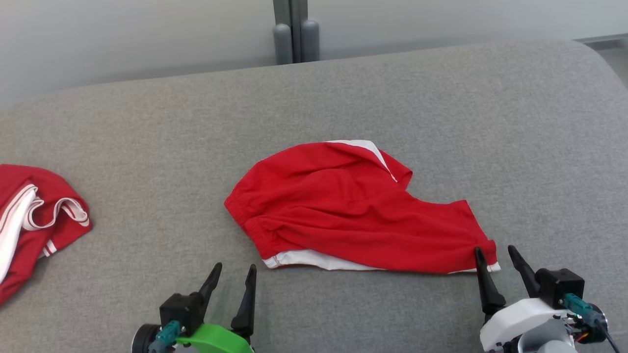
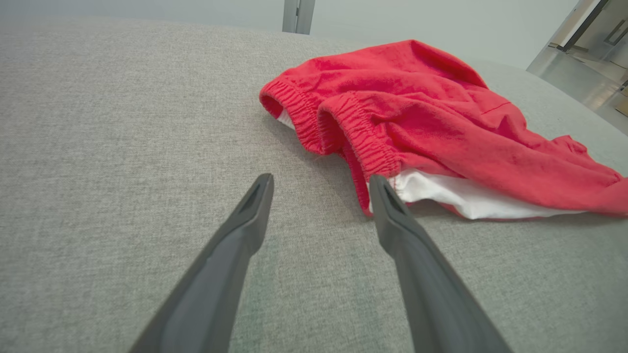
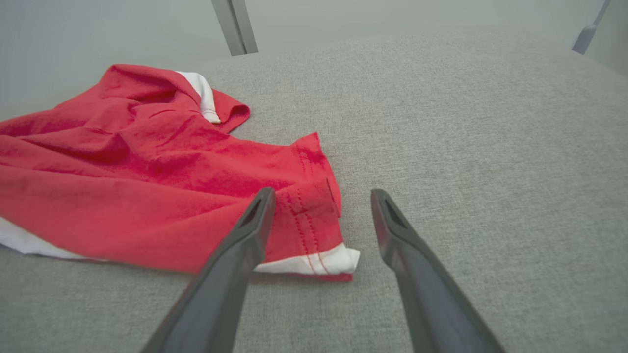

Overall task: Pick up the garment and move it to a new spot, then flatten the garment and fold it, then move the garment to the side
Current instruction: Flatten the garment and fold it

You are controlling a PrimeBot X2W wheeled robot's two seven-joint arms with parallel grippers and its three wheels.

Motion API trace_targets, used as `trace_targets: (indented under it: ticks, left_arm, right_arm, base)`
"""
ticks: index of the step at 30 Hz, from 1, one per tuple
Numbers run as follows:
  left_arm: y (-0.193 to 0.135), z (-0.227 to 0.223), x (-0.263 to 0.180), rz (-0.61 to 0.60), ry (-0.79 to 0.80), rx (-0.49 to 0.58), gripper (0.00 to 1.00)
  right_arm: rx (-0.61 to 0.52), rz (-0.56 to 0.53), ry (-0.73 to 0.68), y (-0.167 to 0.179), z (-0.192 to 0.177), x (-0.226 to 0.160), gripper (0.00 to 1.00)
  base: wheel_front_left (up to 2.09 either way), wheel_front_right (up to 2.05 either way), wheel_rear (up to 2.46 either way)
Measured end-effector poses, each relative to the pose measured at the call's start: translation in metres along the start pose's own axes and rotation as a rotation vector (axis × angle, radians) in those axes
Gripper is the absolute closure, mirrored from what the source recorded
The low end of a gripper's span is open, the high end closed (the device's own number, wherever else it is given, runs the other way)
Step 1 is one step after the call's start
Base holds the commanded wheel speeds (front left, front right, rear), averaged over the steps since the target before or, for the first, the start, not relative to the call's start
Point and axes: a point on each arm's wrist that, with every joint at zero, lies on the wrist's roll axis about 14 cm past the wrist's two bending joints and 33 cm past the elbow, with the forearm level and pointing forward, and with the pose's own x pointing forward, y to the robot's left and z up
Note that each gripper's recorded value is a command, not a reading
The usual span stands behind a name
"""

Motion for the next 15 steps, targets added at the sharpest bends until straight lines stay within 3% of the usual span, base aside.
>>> trace_targets:
  ticks: [15]
  left_arm:
    - [-0.007,-0.02,-0.014,-0.003,0.053,-0.003,0.0]
  right_arm:
    - [0.007,-0.006,0.013,-0.002,-0.005,-0.01,0.0]
  base:
    - [0.0,0.0,0.0]
